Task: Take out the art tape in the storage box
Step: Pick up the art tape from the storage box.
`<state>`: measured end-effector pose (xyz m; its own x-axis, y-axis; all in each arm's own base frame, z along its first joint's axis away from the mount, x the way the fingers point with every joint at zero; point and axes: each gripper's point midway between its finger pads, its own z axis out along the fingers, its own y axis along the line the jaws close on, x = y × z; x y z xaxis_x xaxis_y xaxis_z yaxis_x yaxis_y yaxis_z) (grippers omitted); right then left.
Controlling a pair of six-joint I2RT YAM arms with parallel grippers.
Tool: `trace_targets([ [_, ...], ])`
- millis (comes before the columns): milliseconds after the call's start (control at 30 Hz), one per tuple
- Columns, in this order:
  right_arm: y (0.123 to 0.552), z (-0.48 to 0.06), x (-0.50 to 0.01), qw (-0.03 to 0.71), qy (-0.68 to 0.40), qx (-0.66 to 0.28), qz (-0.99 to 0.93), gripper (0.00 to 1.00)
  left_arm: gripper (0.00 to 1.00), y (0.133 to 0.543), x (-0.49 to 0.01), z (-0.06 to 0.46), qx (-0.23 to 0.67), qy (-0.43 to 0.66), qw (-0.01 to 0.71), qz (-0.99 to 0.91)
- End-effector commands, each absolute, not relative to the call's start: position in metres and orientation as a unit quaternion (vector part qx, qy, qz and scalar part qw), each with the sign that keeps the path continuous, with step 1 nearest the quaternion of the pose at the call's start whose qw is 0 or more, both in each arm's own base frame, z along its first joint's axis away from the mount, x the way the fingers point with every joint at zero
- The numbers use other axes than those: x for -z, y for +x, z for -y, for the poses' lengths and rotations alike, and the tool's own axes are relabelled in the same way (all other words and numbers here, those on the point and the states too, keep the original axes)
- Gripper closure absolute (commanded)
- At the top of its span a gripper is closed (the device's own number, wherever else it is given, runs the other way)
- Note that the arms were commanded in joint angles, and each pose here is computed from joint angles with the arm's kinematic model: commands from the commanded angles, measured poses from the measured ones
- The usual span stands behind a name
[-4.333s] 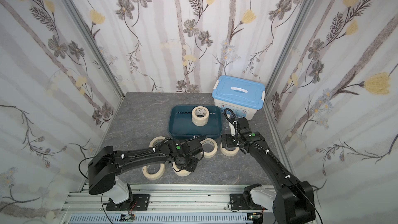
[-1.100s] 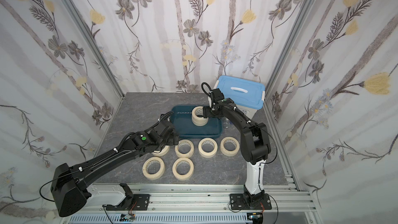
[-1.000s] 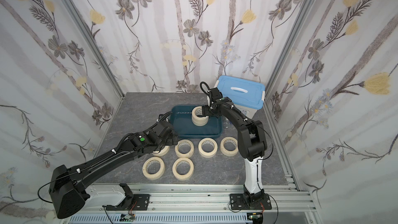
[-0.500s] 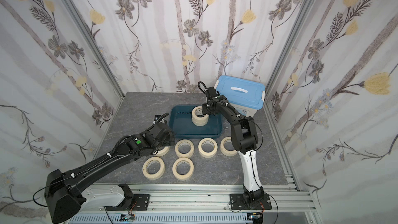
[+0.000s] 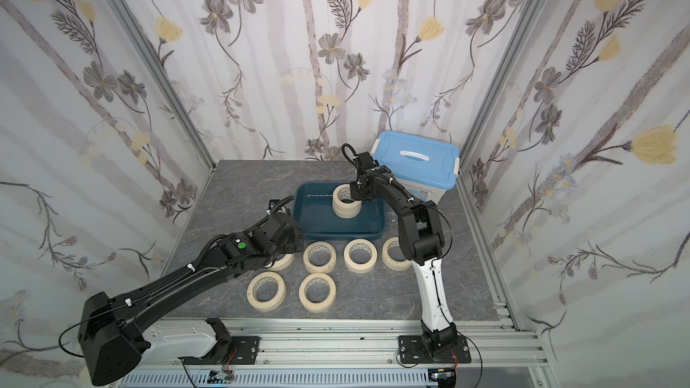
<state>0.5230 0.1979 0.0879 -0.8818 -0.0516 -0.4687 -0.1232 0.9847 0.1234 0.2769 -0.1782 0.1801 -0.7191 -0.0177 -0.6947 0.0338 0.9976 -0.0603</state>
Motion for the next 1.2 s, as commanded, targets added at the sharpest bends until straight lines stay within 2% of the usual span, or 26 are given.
trace_targets([
  [0,0.521,-0.197,-0.102,0.245,-0.041,-0.077,-0.966,0.73,0.00,0.278,-0.181,0.177,0.027,0.001,0.375,-0.926],
  [167,0.520,-0.197,-0.113,0.252,-0.043,-0.081,-0.963,0.82,0.00,0.278,-0.180,0.175,0.022,0.001,0.375,-0.927],
  [567,0.496,-0.200,-0.148,0.265,-0.059,-0.096,-0.958,0.82,0.00,0.279,-0.181,0.174,0.021,0.002,0.378,-0.926],
  [900,0.444,-0.195,-0.176,0.266,-0.085,-0.117,-0.953,0.81,0.00,0.280,-0.180,0.175,0.020,0.005,0.380,-0.925],
  [1167,0.389,-0.178,-0.178,0.257,-0.085,-0.110,-0.956,0.81,0.00,0.284,-0.184,0.179,0.024,0.016,0.390,-0.920],
])
